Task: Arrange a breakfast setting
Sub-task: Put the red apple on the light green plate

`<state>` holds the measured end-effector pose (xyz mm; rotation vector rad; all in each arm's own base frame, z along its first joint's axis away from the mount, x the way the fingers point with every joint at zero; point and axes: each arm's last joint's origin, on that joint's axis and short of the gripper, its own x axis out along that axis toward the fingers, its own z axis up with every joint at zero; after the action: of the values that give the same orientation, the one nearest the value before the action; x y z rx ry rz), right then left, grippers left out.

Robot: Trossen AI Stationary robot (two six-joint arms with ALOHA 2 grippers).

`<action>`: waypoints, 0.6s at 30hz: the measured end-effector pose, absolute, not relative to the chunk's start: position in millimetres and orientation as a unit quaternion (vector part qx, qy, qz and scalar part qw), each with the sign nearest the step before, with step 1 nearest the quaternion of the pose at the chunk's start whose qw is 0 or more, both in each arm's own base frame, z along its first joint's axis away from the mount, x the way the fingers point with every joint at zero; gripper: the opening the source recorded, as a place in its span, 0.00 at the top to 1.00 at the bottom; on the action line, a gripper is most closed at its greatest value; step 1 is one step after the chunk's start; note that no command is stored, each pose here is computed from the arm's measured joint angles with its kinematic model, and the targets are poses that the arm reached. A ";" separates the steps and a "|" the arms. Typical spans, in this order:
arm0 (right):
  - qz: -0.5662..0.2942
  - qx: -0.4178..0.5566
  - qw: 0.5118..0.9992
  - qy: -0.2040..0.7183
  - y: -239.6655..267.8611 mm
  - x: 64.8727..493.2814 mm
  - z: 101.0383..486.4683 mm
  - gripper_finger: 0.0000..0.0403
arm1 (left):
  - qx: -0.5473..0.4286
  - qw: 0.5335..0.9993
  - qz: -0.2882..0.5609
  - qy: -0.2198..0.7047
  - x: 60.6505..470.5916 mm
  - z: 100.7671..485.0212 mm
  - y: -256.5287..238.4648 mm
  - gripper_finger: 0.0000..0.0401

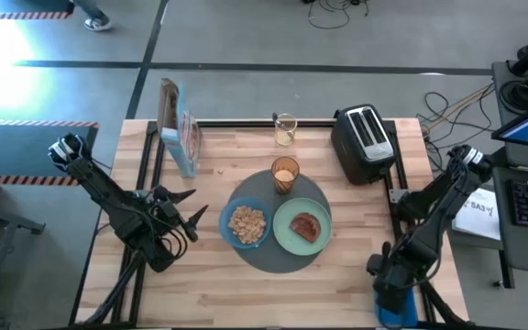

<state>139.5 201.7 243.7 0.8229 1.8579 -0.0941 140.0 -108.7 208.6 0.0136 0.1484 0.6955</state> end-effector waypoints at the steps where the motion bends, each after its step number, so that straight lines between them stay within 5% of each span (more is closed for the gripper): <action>1: -0.030 0.330 0.532 0.779 202.8 139.6 241.0 0.51 | 0.007 0.937 0.340 0.073 140.0 208.6 -108.7 0.33; 10: 0.111 0.162 0.572 0.797 216.2 149.4 208.1 0.51 | 0.018 0.937 0.340 0.077 140.0 208.6 -108.7 0.33; 18: 0.109 0.115 0.554 0.817 219.1 151.6 190.0 0.52 | 0.025 0.936 0.344 0.067 139.9 209.4 -108.5 0.33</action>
<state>151.6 219.1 190.0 0.2725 1.9315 0.2578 139.9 -108.5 209.4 0.0516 0.1379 0.7029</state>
